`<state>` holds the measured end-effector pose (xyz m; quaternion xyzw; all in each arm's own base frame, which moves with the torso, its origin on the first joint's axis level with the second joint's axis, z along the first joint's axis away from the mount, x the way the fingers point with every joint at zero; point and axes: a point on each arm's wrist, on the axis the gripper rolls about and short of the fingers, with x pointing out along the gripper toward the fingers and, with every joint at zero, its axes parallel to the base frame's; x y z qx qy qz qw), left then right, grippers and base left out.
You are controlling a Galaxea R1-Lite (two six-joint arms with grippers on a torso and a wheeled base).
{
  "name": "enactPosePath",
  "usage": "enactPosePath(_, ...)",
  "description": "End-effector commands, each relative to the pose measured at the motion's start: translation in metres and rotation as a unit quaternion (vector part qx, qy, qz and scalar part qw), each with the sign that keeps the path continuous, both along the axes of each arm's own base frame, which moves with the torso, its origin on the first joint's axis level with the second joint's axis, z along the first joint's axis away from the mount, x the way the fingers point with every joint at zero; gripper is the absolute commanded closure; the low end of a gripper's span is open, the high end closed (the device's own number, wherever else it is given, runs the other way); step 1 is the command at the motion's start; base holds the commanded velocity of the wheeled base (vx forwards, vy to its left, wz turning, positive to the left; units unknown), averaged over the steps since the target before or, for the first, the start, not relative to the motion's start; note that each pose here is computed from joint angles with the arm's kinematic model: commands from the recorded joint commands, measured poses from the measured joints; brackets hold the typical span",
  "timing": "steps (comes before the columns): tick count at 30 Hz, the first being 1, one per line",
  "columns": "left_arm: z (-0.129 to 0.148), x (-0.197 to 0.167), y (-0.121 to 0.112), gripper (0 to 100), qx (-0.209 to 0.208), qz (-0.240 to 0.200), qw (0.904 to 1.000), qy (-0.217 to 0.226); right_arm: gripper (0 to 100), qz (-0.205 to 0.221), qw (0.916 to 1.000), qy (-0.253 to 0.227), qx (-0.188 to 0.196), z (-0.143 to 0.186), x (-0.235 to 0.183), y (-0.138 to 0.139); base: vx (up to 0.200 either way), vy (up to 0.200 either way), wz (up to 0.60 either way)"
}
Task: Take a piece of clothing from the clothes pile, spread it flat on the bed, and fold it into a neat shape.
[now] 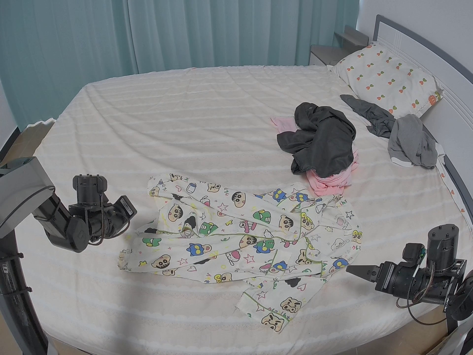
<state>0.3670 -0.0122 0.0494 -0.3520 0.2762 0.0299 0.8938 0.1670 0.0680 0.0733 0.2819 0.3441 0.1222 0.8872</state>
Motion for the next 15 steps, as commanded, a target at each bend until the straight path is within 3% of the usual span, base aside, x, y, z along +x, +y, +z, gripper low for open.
enactPosePath(1, -0.017, -0.014, 0.002, 100, 0.015, -0.021, 0.999, 0.037, 0, 0.0, 1.0, 0.002, -0.001, -0.001, 0.0, 0.0, 0.0, 0.0, 0.0)
enactPosePath(2, -0.018, -0.018, 0.003, 0, 0.017, -0.023, 0.9988, 0.04, 0, 0.001, 1.0, 0.003, -0.001, -0.001, -0.001, 0.0, 0.0, 0.0, 0.0)
enactPosePath(15, -0.028, -0.036, 0.0, 0, 0.006, -0.056, 0.9958, 0.071, 0, 0.002, 0.9999, -0.01, 0.005, -0.004, -0.011, -0.004, 0.0, 0.0, 0.0)
